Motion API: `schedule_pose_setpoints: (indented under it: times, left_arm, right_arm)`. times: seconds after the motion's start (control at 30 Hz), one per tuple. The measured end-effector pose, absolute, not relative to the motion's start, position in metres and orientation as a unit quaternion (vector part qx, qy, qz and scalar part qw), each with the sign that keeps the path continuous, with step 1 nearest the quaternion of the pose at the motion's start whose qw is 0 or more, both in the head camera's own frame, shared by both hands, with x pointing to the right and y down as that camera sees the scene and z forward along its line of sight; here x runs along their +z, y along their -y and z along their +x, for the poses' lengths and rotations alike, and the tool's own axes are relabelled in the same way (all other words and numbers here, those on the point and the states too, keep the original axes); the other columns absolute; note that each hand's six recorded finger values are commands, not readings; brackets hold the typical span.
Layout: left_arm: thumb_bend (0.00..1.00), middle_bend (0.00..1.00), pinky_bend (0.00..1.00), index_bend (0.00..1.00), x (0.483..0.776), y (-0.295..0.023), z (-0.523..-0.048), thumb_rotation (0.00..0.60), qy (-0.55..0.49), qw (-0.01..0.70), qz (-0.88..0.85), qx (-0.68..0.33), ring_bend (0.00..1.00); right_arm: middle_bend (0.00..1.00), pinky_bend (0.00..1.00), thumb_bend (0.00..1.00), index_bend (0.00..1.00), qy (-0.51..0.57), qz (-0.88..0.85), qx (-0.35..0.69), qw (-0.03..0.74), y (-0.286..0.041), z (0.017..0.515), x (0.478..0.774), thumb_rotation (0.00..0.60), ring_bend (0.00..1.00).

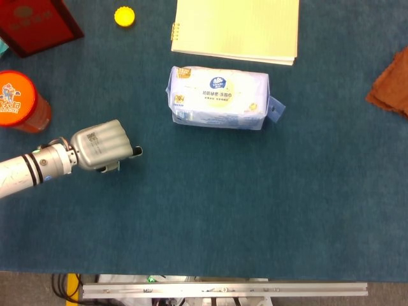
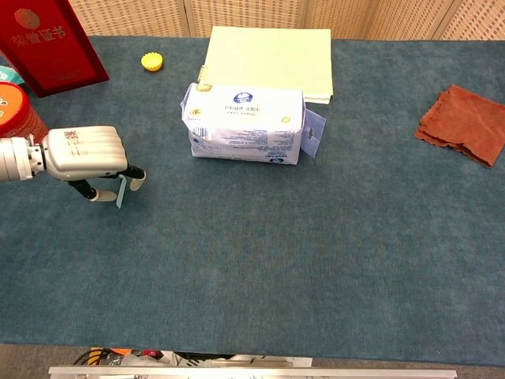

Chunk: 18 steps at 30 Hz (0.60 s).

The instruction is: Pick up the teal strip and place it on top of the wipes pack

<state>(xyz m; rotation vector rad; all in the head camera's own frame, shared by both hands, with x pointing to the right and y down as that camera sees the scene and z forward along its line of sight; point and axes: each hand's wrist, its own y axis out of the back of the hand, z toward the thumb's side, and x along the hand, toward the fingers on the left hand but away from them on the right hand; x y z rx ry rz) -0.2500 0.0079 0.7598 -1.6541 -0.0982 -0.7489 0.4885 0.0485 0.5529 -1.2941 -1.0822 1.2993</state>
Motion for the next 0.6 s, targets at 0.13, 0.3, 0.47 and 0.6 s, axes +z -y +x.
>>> schedule_pose_setpoints:
  times: [0.13, 0.3, 0.47, 0.6]
  left_arm:
    - [0.28, 1.0, 0.9, 0.43, 0.761, -0.008, -0.255, 0.6, 0.037, 0.608, -0.721, -0.33, 0.96]
    - [0.28, 1.0, 0.9, 0.43, 0.763, -0.007, -0.26, 0.6, 0.031, 0.604, -0.722, -0.336, 0.96]
    - [0.28, 1.0, 0.9, 0.43, 0.767, -0.008, -0.263, 0.6, 0.031, 0.602, -0.723, -0.338, 0.96]
    - [0.28, 1.0, 0.9, 0.44, 0.769, -0.01, -0.262, 0.6, 0.03, 0.601, -0.725, -0.336, 0.96]
  right_arm:
    - [0.37, 0.35, 0.26, 0.3, 0.445, -0.531, 0.532, 0.486, -0.048, 0.487, 0.552, 0.6, 0.3]
    - [0.37, 0.35, 0.26, 0.3, 0.444, -0.532, 0.531, 0.488, -0.048, 0.485, 0.551, 0.6, 0.3]
    - [0.37, 0.35, 0.26, 0.3, 0.445, -0.53, 0.53, 0.49, -0.048, 0.484, 0.55, 0.6, 0.3]
    - [0.37, 0.35, 0.26, 0.3, 0.446, -0.528, 0.53, 0.491, -0.048, 0.484, 0.549, 0.6, 0.3]
